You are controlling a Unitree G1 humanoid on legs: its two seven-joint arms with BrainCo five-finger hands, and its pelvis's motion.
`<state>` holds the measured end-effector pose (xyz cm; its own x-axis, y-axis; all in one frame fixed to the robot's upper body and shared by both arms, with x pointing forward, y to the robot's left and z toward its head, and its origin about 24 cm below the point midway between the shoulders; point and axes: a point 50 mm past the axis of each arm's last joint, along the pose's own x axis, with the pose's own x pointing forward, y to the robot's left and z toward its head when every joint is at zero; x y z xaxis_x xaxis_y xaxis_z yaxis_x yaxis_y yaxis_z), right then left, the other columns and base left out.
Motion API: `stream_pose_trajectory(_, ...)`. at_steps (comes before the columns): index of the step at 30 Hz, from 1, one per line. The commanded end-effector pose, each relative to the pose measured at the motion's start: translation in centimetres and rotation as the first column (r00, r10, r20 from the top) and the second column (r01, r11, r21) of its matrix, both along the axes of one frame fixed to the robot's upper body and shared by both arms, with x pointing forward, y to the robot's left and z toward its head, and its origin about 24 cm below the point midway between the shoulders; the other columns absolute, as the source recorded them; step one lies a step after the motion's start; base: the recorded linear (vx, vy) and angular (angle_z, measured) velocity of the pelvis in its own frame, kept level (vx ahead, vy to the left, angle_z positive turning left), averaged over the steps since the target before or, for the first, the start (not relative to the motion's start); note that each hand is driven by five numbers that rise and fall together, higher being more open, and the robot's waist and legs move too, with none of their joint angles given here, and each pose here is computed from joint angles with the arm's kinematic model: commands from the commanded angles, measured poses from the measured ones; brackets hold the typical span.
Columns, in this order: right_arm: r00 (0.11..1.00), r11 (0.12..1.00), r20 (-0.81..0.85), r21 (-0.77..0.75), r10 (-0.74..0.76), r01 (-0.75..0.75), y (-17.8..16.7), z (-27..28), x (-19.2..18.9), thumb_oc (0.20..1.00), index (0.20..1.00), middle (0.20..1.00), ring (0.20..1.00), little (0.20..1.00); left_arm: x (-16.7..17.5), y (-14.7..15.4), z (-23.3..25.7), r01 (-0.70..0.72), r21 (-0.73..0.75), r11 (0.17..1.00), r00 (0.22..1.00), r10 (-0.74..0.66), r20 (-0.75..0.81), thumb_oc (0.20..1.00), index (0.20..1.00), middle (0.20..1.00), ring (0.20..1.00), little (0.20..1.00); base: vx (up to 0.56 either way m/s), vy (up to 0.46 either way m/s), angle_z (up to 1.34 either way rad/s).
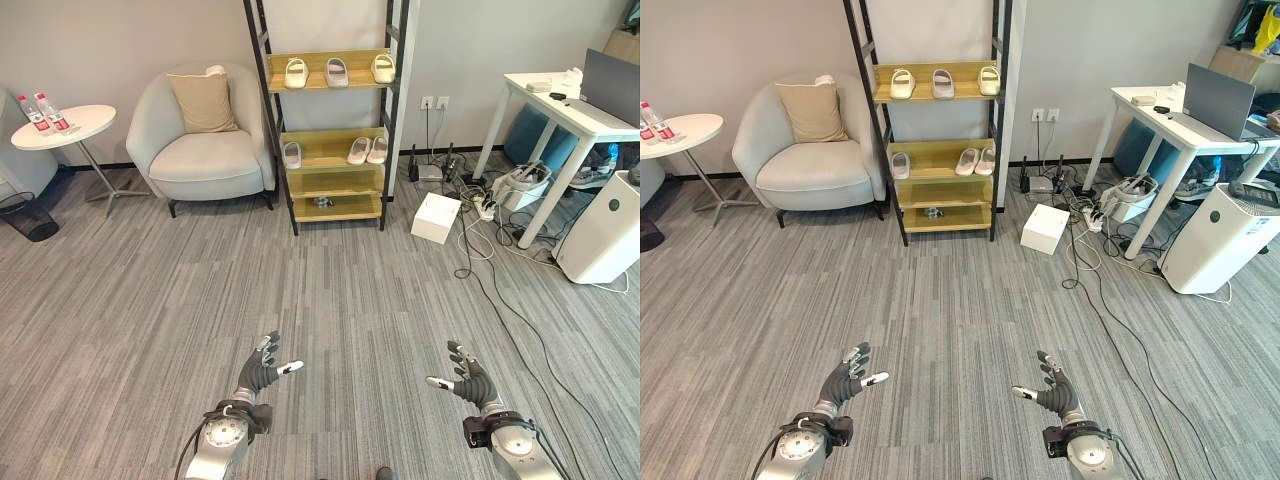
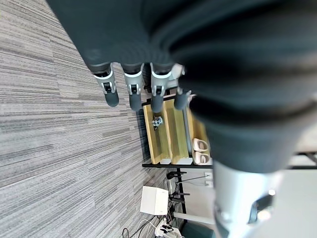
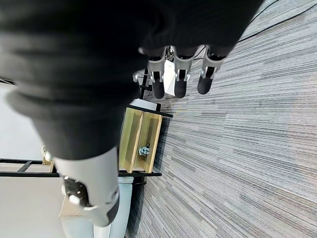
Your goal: Arrange the slippers neatly on the shoe rack.
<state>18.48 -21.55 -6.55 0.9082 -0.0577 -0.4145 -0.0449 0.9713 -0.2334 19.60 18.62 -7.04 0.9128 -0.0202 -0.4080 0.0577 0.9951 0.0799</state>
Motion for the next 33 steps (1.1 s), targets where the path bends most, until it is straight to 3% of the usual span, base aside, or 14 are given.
stream_pose_trajectory(1, 0.996, 0.999, 0.088, 0.052, 0.008, -0.012, 1.2, 1.2, 1.1, 1.0, 1.0, 1.0, 1.0, 1.0, 1.4, 0.7, 1.8, -0.027, 0.003, 1.0, 0.994, 0.026, 0.107, 1.0, 1.0, 1.0, 1.0, 1.0, 0.0, 0.0, 0.0)
stream_pose_trajectory(13, 0.995, 0.998, 0.096, 0.06, 0.006, -0.012, 1.2, 1.4, 1.5, 1.0, 1.0, 1.0, 1.0, 1.0, 1.1, 1.5, 2.1, -0.068, -0.009, 0.998, 0.99, 0.069, 0.124, 1.0, 1.0, 1.0, 1.0, 1.0, -0.01, 0.006, 0.0)
stream_pose_trajectory(23, 0.987, 0.999, 0.158, 0.036, -0.018, 0.012, -0.1, 2.8, 2.8, 1.0, 1.0, 1.0, 1.0, 1.0, -0.2, 4.6, 2.3, -0.151, 0.019, 0.988, 0.982, 0.147, 0.121, 1.0, 1.0, 1.0, 1.0, 1.0, -0.04, 0.076, -0.04)
stream_pose_trajectory(33, 0.983, 0.999, 0.184, 0.042, -0.019, 0.011, 0.8, 3.3, 4.3, 1.0, 1.0, 1.0, 1.0, 1.0, 3.1, 2.2, 3.9, -0.076, 0.008, 0.997, 0.976, 0.073, 0.207, 1.0, 1.0, 1.0, 1.0, 1.0, 0.2, -0.012, -0.02)
